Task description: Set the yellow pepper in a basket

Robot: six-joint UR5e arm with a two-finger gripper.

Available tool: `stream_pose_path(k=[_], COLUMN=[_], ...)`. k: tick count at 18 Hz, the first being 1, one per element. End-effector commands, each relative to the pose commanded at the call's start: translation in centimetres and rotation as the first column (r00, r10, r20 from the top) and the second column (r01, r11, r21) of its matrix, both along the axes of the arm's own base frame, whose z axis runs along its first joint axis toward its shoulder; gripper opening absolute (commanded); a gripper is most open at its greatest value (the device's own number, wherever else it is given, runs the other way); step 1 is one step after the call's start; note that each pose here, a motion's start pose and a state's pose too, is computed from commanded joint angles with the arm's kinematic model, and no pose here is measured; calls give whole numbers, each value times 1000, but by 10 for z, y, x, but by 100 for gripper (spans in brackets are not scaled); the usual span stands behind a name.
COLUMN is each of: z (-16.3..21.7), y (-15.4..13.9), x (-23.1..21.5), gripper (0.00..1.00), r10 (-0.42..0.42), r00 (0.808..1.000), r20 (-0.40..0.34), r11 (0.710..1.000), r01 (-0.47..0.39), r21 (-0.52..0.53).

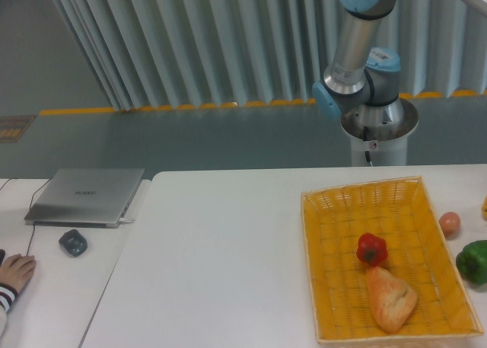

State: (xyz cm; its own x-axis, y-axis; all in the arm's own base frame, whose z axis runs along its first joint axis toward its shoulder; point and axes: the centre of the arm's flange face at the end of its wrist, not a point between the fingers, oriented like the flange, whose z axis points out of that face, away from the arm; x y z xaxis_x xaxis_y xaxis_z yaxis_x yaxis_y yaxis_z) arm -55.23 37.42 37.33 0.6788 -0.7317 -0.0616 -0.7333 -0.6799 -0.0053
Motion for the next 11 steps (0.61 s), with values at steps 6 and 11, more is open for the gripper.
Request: stream_pose_path(k=[6,11], z=[7,20], y=[-1,-4], x=[3,15], gripper=[100,100], r10=[-1,-3], r00=[1000,999], r20=[-10,-32], r11=[1000,1000], r01=[1,3], r21=[-4,-8])
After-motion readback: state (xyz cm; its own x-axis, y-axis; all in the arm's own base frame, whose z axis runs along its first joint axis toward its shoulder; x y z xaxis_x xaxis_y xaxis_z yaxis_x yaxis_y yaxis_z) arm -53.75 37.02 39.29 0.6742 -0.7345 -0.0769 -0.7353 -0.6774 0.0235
